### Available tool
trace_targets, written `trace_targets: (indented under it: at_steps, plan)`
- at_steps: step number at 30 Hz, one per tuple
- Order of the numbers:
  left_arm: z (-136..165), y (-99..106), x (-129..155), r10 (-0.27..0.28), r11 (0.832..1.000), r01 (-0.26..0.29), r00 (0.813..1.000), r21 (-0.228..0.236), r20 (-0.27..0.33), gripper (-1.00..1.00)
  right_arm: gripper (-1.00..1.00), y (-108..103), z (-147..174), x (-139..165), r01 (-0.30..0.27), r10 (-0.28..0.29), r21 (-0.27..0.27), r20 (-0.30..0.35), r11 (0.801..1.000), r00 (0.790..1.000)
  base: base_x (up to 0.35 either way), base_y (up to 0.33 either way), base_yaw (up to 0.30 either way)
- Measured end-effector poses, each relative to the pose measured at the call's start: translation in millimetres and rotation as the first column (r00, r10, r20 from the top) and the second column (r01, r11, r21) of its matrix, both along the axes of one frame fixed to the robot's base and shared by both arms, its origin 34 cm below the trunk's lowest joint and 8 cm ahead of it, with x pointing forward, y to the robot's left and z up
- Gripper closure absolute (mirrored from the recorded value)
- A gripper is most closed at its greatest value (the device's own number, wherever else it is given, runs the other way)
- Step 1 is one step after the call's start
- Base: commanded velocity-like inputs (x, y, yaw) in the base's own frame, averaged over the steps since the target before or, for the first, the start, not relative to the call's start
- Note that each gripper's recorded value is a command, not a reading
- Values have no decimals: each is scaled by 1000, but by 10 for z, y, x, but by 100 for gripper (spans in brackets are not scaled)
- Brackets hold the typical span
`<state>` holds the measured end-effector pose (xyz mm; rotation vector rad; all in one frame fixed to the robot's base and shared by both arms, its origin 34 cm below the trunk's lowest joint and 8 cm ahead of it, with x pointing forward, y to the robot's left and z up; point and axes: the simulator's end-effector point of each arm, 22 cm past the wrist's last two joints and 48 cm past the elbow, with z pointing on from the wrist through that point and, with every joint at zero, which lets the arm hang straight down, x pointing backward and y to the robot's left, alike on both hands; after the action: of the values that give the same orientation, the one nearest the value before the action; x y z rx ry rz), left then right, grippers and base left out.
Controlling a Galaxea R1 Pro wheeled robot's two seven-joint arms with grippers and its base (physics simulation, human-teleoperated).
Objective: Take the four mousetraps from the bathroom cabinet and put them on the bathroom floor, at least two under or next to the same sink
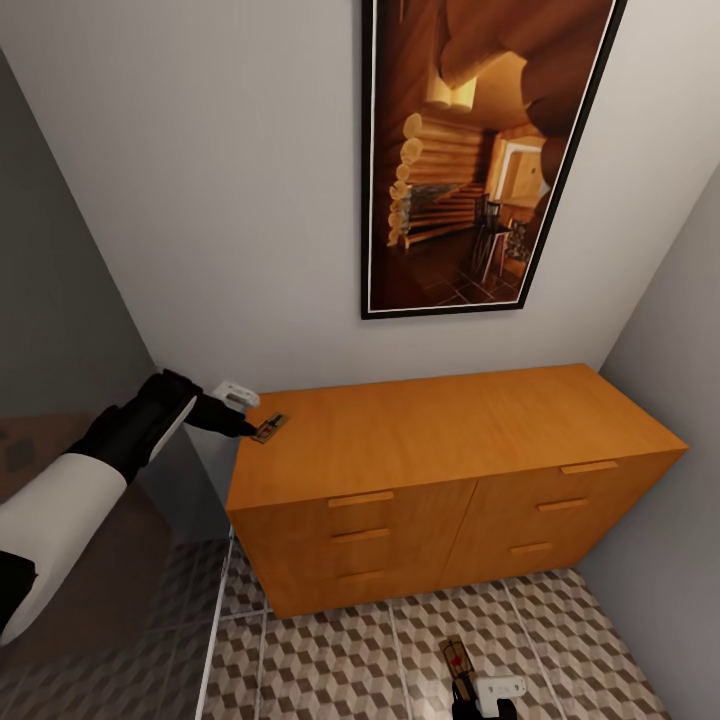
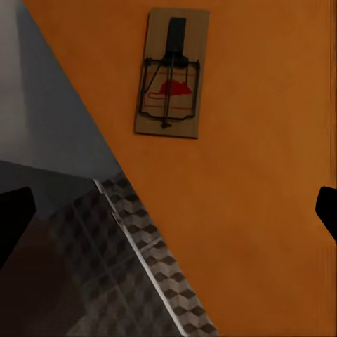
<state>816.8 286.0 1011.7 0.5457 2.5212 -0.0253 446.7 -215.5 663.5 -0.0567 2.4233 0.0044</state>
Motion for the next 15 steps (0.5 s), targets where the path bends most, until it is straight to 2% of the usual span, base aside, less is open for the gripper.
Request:
trace_targets:
  at_steps: [6, 15]
  plan:
    - [-13, -22, 51, -27, 1000, 28, 999, -12, 32, -100, 100, 0, 0, 0, 0, 0, 0, 0, 1000, 1000, 0, 0, 0]
    - [-37, -20, 59, -32, 999, 32, 999, -15, 37, -100, 100, 0, 0, 0, 0, 0, 0, 0, 1000, 1000, 0, 0, 0]
